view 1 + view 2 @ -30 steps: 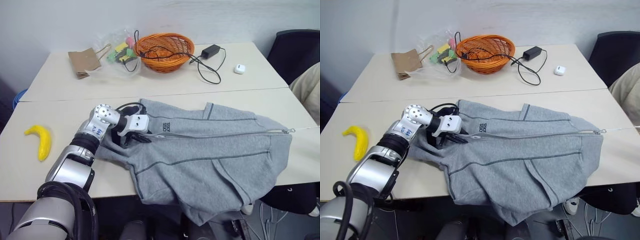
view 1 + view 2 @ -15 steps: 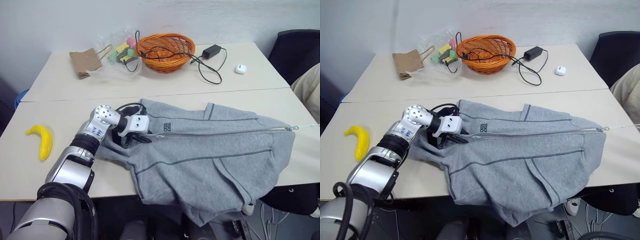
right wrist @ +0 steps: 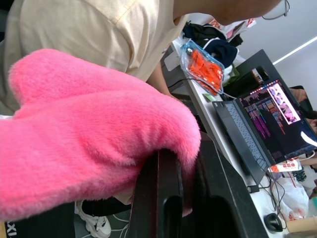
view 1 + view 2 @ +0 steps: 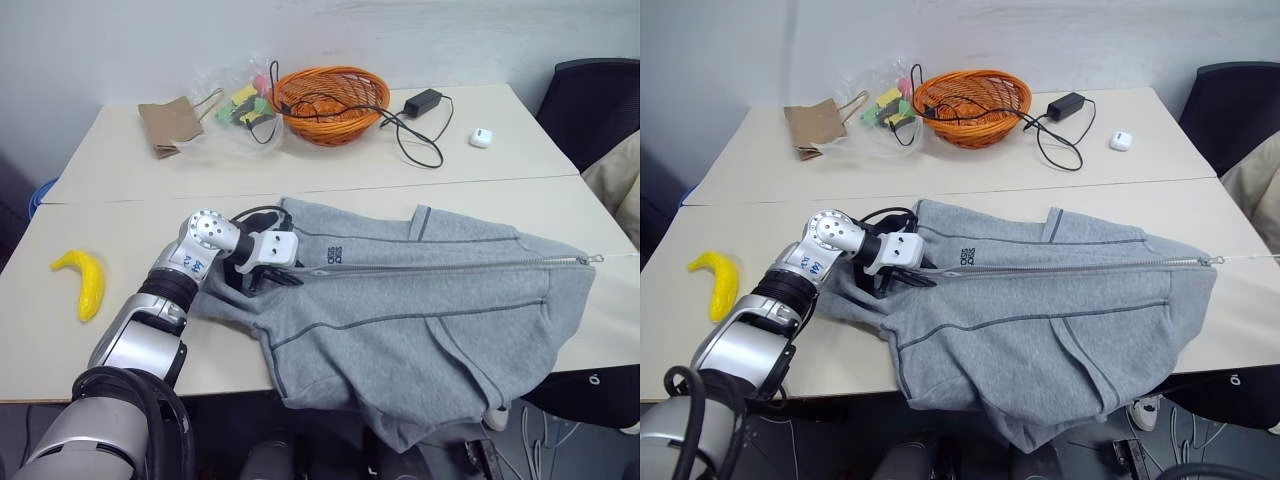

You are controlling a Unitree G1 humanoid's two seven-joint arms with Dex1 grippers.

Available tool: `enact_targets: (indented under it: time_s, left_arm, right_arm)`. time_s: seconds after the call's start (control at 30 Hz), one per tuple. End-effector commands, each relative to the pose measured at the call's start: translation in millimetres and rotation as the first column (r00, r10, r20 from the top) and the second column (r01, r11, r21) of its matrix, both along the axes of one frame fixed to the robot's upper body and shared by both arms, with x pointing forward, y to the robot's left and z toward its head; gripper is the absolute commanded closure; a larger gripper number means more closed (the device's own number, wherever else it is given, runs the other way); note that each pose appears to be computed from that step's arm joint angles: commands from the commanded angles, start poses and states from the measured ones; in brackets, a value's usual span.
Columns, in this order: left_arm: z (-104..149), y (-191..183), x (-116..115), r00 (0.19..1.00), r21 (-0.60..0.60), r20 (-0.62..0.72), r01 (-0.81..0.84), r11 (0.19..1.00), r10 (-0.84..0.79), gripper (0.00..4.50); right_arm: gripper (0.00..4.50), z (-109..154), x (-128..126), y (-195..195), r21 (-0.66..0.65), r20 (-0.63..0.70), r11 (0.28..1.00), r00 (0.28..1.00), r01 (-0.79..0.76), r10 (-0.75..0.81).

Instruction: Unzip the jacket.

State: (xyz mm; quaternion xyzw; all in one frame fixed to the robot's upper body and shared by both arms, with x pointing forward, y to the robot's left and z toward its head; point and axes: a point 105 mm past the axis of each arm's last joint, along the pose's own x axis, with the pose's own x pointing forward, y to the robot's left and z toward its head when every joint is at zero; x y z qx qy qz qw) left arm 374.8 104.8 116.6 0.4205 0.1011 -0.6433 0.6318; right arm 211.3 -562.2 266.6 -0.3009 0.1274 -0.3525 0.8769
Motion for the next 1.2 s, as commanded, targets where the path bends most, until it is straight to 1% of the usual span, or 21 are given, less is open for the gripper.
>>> enact_targets:
  time_s: [0.03,0.1,0.17,0.2,0.27,0.3,0.33,0.37,0.4,0.47,0.53,0.57,0.6,0.67,0.7,0.8,0.93,0.97,1.0,1.07,1.2]
  left_arm:
    - [-32.5,38.2,-5.1,0.990,0.145,-0.091,-0.092,0.985,0.105,3.25]
    - [-32.5,37.8,-4.7,0.990,0.143,-0.089,-0.093,0.985,0.107,3.25]
    - [-33.0,36.3,-4.4,0.990,0.139,-0.088,-0.094,0.986,0.107,3.25]
    - [-33.3,35.0,-4.5,0.990,0.135,-0.088,-0.093,0.986,0.106,3.25]
    - [-33.1,30.8,-5.4,0.991,0.118,-0.095,-0.085,0.989,0.097,3.25]
    - [-32.4,28.5,-6.1,0.991,0.106,-0.101,-0.081,0.991,0.092,3.25]
    - [-31.9,27.2,-6.5,0.990,0.098,-0.105,-0.078,0.992,0.089,3.25]
    - [-28.4,22.1,-8.1,0.988,0.057,-0.130,-0.076,0.995,0.083,3.25]
    - [-24.4,17.2,-9.6,0.985,0.015,-0.153,-0.075,0.997,0.076,3.25]
    - [-15.8,9.3,-12.7,0.979,-0.060,-0.194,-0.075,0.995,0.062,3.25]
    - [0.5,0.6,-15.9,0.966,-0.173,-0.251,-0.099,0.980,0.054,3.25]
    - [7.9,-1.8,-18.4,0.960,-0.214,-0.277,-0.107,0.971,0.045,3.27]
    - [16.3,-3.1,-22.5,0.952,-0.254,-0.304,-0.112,0.961,0.031,3.08]
    - [32.2,-2.9,-32.7,0.935,-0.313,-0.354,-0.116,0.943,-0.003,2.72]
    - [40.3,-2.1,-38.6,0.928,-0.340,-0.373,-0.117,0.933,-0.019,2.38]
    - [56.4,2.1,-50.8,0.914,-0.386,-0.404,-0.142,0.912,-0.028,1.43]
    - [79.8,22.4,-71.9,0.902,-0.406,-0.432,-0.173,0.897,-0.022,0.11]
    - [86.2,30.2,-77.9,0.902,-0.403,-0.431,-0.180,0.897,-0.012,0.00]
    - [91.9,36.3,-83.1,0.903,-0.400,-0.431,-0.186,0.898,-0.005,0.00]
    - [105.2,50.1,-92.6,0.906,-0.390,-0.423,-0.201,0.899,0.019,0.00]
    - [135.8,89.1,-109.6,0.922,-0.353,-0.367,-0.262,0.898,0.124,0.00]
  right_arm:
    - [4.50,59.3,-34.5,-10.4,-0.114,0.103,0.987,0.989,0.117,-0.106]
    - [4.50,63.4,-38.0,-11.3,-0.115,0.113,0.985,0.987,0.129,-0.116]
    - [4.50,61.1,-37.0,-11.2,-0.100,0.114,0.988,0.987,0.121,-0.110]
    - [4.50,54.1,-30.7,-9.4,-0.070,0.112,0.993,0.990,0.092,-0.083]
    - [4.50,30.3,-4.4,2.5,0.038,0.109,0.998,0.993,-0.045,0.040]
    - [4.50,18.9,9.4,11.2,0.090,0.107,0.988,0.988,-0.124,0.115]
    - [4.50,12.6,17.2,17.0,0.120,0.106,0.978,0.981,-0.173,0.160]
    - [4.50,-5.1,46.7,46.0,0.201,0.105,0.915,0.936,-0.351,0.336]
    - [4.50,-20.3,68.6,78.1,0.264,0.113,0.826,0.867,-0.498,0.486]
    - [4.50,-41.5,87.2,136.0,0.346,0.126,0.648,0.718,-0.678,0.684]
    - [4.50,-55.3,91.9,200.3,0.410,0.119,0.471,0.558,-0.781,0.821]
    - [4.18,-59.5,89.5,226.7,0.436,0.118,0.405,0.497,-0.804,0.860]
    - [3.85,-62.0,85.8,248.3,0.464,0.121,0.346,0.445,-0.815,0.887]
    - [3.37,-63.0,79.0,270.2,0.507,0.118,0.281,0.389,-0.815,0.914]
    - [2.97,-62.2,76.6,275.7,0.521,0.114,0.263,0.372,-0.812,0.921]
    - [1.96,-56.9,71.9,278.8,0.540,0.101,0.251,0.358,-0.803,0.928]
    - [0.50,-36.6,58.6,272.0,0.537,0.063,0.244,0.327,-0.808,0.943]
    - [0.14,-30.3,52.4,268.8,0.537,0.049,0.240,0.314,-0.809,0.948]
    - [0.03,-24.9,47.4,266.3,0.536,0.037,0.237,0.303,-0.811,0.952]
    - [0.03,-13.1,38.1,260.3,0.530,0.008,0.239,0.287,-0.813,0.958]
    - [0.03,3.2,15.4,236.9,0.527,-0.064,0.282,0.293,-0.802,0.954]
